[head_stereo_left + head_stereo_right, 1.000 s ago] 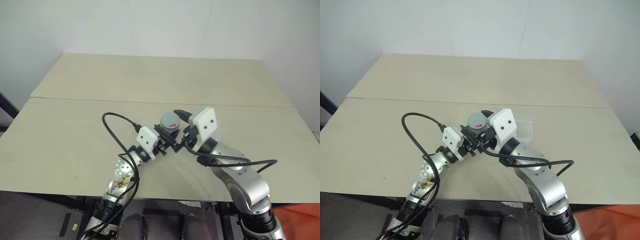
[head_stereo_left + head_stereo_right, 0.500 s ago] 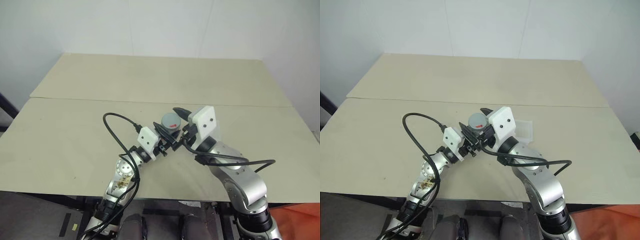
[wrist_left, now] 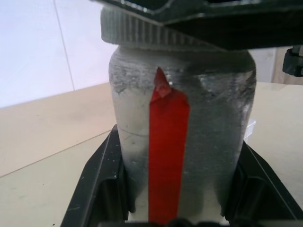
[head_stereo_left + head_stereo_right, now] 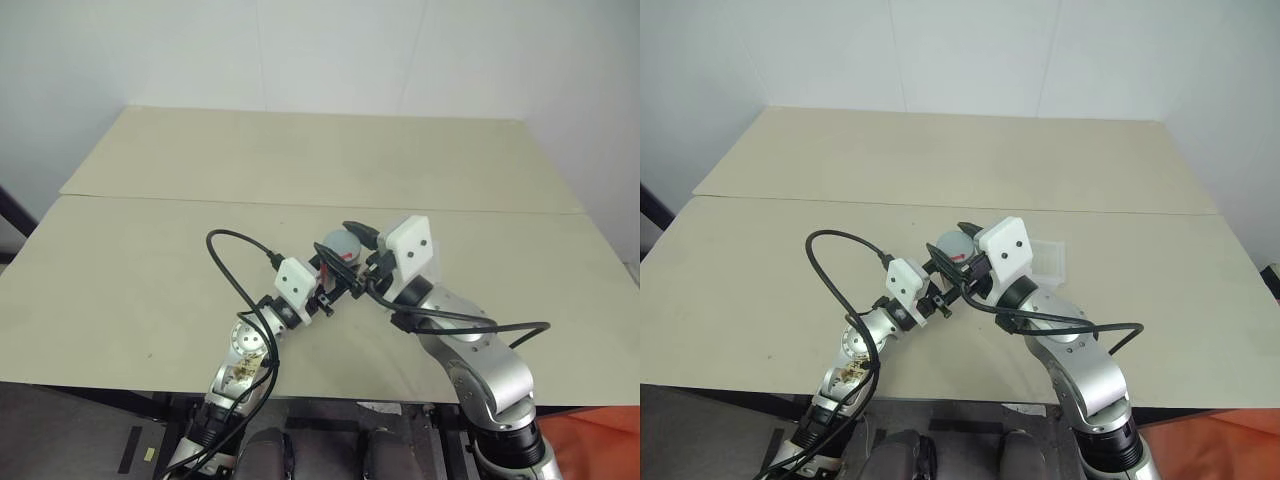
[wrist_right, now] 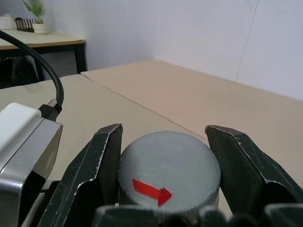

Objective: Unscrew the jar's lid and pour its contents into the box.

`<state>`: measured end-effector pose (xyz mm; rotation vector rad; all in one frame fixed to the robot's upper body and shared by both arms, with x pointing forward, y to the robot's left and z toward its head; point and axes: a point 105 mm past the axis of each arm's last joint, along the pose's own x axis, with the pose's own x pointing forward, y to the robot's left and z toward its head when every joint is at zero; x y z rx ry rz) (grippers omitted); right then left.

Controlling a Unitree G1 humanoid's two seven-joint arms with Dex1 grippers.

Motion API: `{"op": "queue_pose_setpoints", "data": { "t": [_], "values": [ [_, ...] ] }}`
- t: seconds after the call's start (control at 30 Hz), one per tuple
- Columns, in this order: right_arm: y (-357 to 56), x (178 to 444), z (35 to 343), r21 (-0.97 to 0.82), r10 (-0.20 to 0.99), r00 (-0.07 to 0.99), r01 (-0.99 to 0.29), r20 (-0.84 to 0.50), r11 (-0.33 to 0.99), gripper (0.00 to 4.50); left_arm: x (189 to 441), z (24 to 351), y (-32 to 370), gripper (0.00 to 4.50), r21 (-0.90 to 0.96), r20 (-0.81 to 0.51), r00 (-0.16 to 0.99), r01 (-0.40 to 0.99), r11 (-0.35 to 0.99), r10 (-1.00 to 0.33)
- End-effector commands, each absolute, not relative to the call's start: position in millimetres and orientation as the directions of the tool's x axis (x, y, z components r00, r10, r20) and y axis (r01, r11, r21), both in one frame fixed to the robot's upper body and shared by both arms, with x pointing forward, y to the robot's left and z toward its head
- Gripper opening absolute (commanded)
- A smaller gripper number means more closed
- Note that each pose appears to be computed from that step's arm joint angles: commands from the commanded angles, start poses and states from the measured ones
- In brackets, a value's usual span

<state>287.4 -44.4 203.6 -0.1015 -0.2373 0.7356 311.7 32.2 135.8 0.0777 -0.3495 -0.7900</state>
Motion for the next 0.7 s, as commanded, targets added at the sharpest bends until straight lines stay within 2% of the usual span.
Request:
{"op": "queue_pose_setpoints", "data": {
  "t": [0.03, 0.13, 0.37, 0.5, 0.7],
  "values": [
    [-48, 287, 215, -0.209, 0.672, 0.709, -0.639, 0.215, 0.741, 2.76, 304, 150, 28, 1.99, 0.239, 0.326, 0.612, 0.684, 0.689, -0.720],
    [-50, 285, 216, -0.211, 0.711, 0.673, -0.679, 0.206, 0.703, 2.76, 302, 149, 27, 1.99, 0.248, 0.322, 0.589, 0.703, 0.667, -0.741],
    [-58, 272, 226, -0.225, 0.853, 0.482, -0.825, 0.198, 0.518, 2.76, 294, 152, 27, 1.99, 0.244, 0.330, 0.525, 0.755, 0.608, -0.785],
    [-62, 266, 222, -0.268, 0.944, 0.311, -0.905, 0.111, 0.330, 2.76, 287, 154, 25, 1.99, 0.244, 0.337, 0.475, 0.790, 0.563, -0.813],
    [-67, 262, 222, -0.275, 0.997, 0.066, -0.959, 0.038, 0.074, 2.76, 280, 157, 21, 1.99, 0.245, 0.347, 0.417, 0.825, 0.510, -0.840]
  ]
}}
